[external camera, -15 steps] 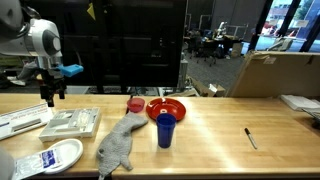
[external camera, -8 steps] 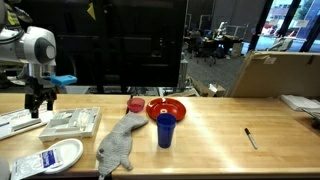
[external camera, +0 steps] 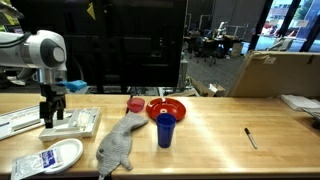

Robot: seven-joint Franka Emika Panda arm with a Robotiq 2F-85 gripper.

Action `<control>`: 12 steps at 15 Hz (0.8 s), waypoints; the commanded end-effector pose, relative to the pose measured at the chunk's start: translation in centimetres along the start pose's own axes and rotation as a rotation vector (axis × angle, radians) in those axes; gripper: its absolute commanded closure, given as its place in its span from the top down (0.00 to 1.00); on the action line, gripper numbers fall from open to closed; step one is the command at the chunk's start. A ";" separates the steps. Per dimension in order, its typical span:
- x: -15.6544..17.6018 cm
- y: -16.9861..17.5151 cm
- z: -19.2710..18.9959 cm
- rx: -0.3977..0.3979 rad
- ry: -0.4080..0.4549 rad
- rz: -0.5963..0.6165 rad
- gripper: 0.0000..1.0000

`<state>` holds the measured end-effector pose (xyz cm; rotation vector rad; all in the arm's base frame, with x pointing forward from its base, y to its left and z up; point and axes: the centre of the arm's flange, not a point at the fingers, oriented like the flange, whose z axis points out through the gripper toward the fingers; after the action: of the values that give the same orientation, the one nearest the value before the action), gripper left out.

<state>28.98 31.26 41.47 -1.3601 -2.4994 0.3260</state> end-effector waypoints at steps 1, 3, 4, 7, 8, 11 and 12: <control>-5.1 -2.8 0.9 -0.006 -0.067 -0.101 1.00; -7.1 -2.9 3.1 -0.010 -0.077 -0.182 1.00; -7.4 -2.9 4.6 -0.009 -0.070 -0.223 1.00; -7.0 -3.0 8.5 -0.022 -0.026 -0.323 1.00; -6.5 -3.1 9.5 -0.030 -0.017 -0.355 1.00; -6.6 -2.5 9.7 -0.003 -0.019 -0.338 1.00; -6.4 -2.6 10.2 -0.003 -0.022 -0.348 1.00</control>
<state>26.75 23.77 31.87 -0.8999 -2.6907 0.2625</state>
